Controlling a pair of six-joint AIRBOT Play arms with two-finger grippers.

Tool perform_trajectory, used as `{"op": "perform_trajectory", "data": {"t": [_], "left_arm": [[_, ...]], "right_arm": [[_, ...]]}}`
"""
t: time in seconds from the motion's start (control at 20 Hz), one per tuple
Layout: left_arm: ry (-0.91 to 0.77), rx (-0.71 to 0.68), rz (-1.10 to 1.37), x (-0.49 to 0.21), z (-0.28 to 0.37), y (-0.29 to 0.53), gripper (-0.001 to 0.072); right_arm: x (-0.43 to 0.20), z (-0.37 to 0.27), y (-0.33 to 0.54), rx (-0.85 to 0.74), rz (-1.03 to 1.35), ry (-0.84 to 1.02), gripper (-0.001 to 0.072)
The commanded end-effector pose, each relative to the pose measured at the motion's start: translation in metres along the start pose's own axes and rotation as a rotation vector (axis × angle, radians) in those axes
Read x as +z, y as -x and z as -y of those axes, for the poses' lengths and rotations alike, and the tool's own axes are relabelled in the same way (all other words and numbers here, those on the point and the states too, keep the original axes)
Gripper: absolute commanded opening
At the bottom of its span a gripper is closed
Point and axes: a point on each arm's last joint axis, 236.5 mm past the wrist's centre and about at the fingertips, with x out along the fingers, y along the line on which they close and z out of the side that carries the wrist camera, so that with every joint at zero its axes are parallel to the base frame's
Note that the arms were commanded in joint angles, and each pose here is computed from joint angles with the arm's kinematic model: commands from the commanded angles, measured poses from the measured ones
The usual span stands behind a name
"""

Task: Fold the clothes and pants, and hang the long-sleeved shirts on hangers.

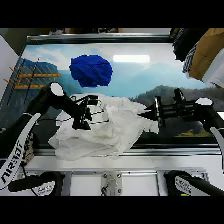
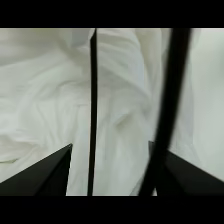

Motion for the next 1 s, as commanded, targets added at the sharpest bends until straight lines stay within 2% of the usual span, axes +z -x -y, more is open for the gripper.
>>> {"op": "perform_trajectory", "data": {"t": [0.0, 0.2, 0.35, 0.55, 0.7, 0.95], "left_arm": [[0.172, 0.031, -0.004, -0.007, -0.008, 0.004, 0.0506], [0.416, 0.1, 0.047, -0.021, -0.021, 0.03, 0.0505], [0.516, 0.244, 0.122, -0.028, -0.035, 0.07, 0.0506], [0.746, 0.455, 0.263, -0.045, -0.044, 0.137, 0.0505], [0.896, 0.56, 0.356, -0.058, -0.036, 0.177, 0.0505], [1.088, 0.659, 0.49, -0.064, -0.015, 0.215, 0.0504]], "right_arm": [[0.0, 0.0, 0.0, 0.001, 0.001, 0.0, 0.0009], [0.001, 0.0, 0.0, 0.001, 0.001, -0.001, 0.0008], [0.0, 0.0, 0.0, 0.001, 0.001, -0.005, 0.0008], [0.007, 0.003, 0.0, -0.013, 0.027, -0.032, 0.0009], [0.036, 0.014, 0.004, -0.066, 0.124, -0.075, 0.0007], [0.066, 0.029, 0.028, -0.212, 0.091, -0.048, 0.0006]]}}
